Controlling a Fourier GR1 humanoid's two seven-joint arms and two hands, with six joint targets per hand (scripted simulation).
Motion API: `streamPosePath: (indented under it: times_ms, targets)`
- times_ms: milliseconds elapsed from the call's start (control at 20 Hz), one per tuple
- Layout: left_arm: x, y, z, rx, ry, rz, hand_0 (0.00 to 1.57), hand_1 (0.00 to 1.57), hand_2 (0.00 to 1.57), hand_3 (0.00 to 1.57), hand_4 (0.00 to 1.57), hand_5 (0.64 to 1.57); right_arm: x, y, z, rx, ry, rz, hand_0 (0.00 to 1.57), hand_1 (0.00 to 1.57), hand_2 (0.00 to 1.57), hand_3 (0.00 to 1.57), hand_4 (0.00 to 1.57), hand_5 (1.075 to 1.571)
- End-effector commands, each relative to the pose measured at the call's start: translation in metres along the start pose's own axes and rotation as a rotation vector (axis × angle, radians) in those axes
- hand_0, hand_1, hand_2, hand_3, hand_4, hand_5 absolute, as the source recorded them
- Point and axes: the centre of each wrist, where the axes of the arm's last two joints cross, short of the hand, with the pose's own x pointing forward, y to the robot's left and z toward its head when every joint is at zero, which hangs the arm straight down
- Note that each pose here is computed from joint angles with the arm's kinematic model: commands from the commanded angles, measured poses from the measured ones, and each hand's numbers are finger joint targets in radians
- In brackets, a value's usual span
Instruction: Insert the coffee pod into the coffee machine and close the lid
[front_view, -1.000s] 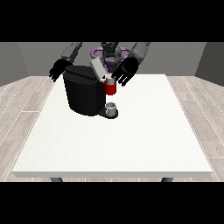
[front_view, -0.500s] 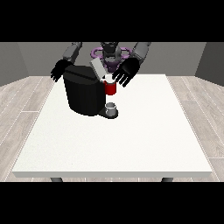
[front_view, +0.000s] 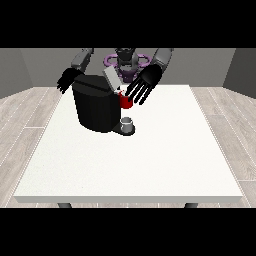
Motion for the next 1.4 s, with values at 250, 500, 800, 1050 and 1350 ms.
streamPosePath:
  times_ms: [250, 500, 800, 1050, 1350]
  targets:
    - [0.011, -0.042, -0.002, -0.088, -0.019, 0.019, 0.00, 0.00, 0.00, 0.00, 0.00, 1.571, -0.041, -0.025, 0.019, -0.089, 0.087, 0.026, 0.00, 0.00, 0.00, 0.00, 0.38, 1.571]
    - [0.016, -0.034, -0.004, -0.056, -0.007, 0.012, 0.00, 0.00, 0.00, 0.00, 0.00, 1.571, -0.033, -0.005, 0.015, -0.066, 0.083, 0.008, 0.00, 0.00, 0.00, 0.00, 0.39, 1.571]
    - [-0.011, -0.083, 0.011, -0.066, 0.029, 0.417, 0.00, 0.00, 0.00, 0.00, 0.00, 1.571, -0.061, -0.049, 0.044, -0.140, 0.192, 0.008, 0.00, 0.00, 0.00, 0.00, 0.43, 1.571]
    - [-0.034, -0.155, 0.041, -0.016, 0.074, 0.744, 0.00, 0.00, 0.00, 0.00, 0.24, 1.571, -0.075, -0.053, 0.071, -0.169, 0.253, 0.011, 0.00, 0.00, 0.00, 0.00, 0.37, 1.571]
    - [-0.055, -0.212, 0.083, -0.063, 0.132, 0.904, 0.00, 0.00, 0.00, 0.00, 0.00, 1.571, -0.052, -0.076, 0.061, -0.136, 0.257, 0.102, 0.00, 0.00, 0.00, 0.00, 0.36, 1.571]
